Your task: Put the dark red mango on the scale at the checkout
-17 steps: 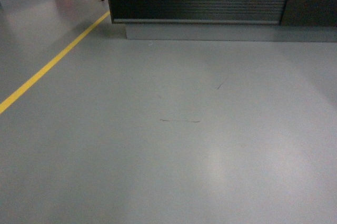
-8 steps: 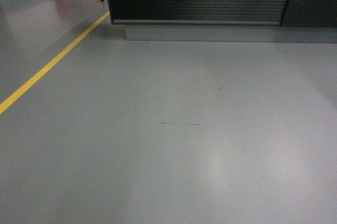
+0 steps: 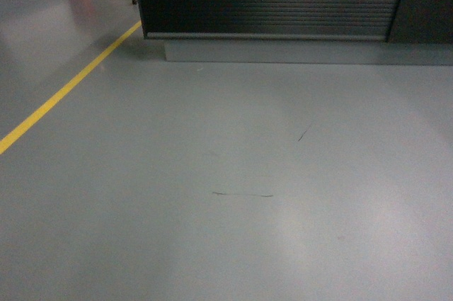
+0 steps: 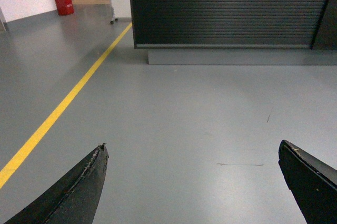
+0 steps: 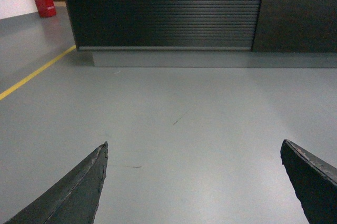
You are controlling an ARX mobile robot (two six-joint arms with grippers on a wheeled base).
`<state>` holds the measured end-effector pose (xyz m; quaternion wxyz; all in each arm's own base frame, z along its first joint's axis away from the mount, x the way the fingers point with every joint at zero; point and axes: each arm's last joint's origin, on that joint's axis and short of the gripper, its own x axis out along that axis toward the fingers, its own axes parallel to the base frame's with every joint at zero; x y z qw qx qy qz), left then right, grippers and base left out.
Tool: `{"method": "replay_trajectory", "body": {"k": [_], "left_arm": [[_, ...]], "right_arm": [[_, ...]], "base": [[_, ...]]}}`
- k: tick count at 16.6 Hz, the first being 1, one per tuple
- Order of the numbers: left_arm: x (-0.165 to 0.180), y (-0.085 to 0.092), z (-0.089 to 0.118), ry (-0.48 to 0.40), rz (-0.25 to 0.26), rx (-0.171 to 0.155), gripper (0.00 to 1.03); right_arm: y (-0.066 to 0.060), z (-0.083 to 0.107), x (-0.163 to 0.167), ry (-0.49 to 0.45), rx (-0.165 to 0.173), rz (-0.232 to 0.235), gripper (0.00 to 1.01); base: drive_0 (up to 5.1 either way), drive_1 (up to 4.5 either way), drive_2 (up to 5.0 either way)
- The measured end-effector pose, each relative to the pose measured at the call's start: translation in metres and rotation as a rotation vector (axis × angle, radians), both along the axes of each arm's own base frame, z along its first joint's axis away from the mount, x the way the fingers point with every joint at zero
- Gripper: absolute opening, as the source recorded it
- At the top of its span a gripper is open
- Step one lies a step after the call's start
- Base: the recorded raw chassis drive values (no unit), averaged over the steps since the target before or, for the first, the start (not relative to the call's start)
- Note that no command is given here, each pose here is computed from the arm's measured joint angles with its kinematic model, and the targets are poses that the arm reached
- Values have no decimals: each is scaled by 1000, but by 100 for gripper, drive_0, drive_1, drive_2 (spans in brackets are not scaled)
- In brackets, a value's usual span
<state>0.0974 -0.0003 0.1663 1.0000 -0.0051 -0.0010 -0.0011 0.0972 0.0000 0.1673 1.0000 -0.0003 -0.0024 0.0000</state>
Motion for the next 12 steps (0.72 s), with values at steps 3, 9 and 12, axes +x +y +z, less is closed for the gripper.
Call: {"method": "replay_trajectory", "body": {"k": [3,9,12], "left_arm": [[0,0,0,2,0,0,98],[0,0,0,0,0,0,98],[0,0,0,0,0,0,98]], "right_arm": [[0,0,0,-3,0,0,98],[0,0,0,0,0,0,98],[0,0,0,1,0,0,98]], "base": [[3,354,-348],[8,392,-377],[5,424,-413]]}}
